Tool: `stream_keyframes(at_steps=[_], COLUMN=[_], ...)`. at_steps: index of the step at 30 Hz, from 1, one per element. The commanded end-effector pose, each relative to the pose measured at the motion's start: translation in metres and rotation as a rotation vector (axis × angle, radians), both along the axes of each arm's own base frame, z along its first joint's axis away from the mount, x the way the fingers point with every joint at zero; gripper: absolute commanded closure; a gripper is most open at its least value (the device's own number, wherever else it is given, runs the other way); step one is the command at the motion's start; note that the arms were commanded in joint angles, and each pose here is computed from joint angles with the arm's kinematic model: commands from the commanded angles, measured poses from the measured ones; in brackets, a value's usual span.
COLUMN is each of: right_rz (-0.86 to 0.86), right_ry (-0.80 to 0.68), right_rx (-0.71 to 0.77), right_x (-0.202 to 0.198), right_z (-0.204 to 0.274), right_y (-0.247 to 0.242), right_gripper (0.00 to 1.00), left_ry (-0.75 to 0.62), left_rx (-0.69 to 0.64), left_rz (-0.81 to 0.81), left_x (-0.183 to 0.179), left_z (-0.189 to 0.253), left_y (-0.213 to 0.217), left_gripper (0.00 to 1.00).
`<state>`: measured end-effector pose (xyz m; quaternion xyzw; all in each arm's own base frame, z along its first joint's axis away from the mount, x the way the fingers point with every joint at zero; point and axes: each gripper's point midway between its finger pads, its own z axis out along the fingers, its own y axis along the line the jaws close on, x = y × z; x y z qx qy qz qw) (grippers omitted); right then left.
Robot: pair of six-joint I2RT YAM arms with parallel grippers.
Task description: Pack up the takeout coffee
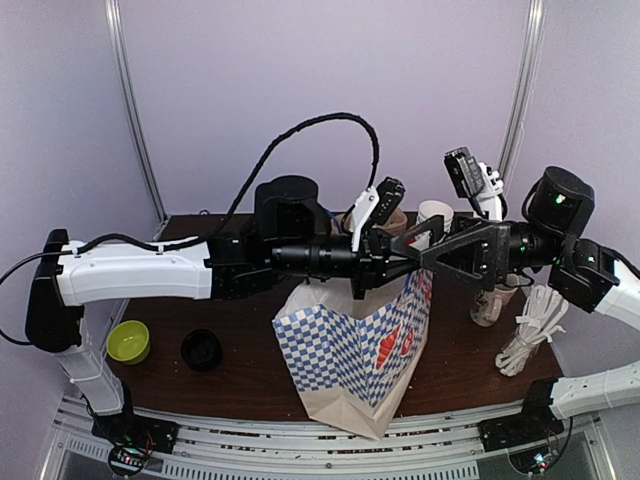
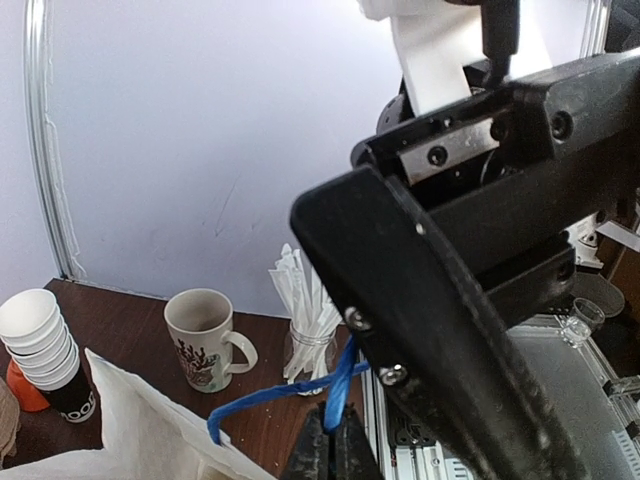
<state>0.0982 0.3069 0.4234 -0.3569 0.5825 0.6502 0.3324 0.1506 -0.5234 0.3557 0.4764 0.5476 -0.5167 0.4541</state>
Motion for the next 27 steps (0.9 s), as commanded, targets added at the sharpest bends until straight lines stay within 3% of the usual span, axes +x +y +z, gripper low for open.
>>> stream_keyframes(at_steps=[1, 6, 11, 15, 18, 27], right_rz=[-0.085, -0.235, -0.144, 0.039, 0.137, 0.189], right_ry=[-0.085, -0.113, -0.097, -0.058, -0.051, -0.043], right_rx=[0.269, 0.206, 0.180, 0.186, 0.070, -0.266], right_x=[-0.003, 0.021, 0.013, -0.009, -0.020, -0.022], right_z=[0.069, 0.060, 0.058, 0.059, 0.035, -0.037], right_y=[-0.028, -0.029, -0.018, -0.010, -0.003, 0.000], right_gripper=[0.02, 0.02, 0.01, 0.01, 0.01, 0.02], left_ry=[0.050, 0.051, 0.046, 0.037, 0.030, -0.008], left_rx=[0.080, 0.086, 0.098, 0.095, 0.084, 0.061], left_rz=[0.051, 0.043, 0.071, 0.099, 0.119, 0.166], left_x=[0.019, 0.017, 0.021, 0.026, 0.030, 0.040], left_z=[-0.024, -0.026, -0.028, -0.025, -0.019, 0.000], left_y=[0.007, 0.007, 0.010, 0.012, 0.017, 0.034], left_gripper=[1.00, 1.00, 1.00, 1.00, 1.00, 1.00])
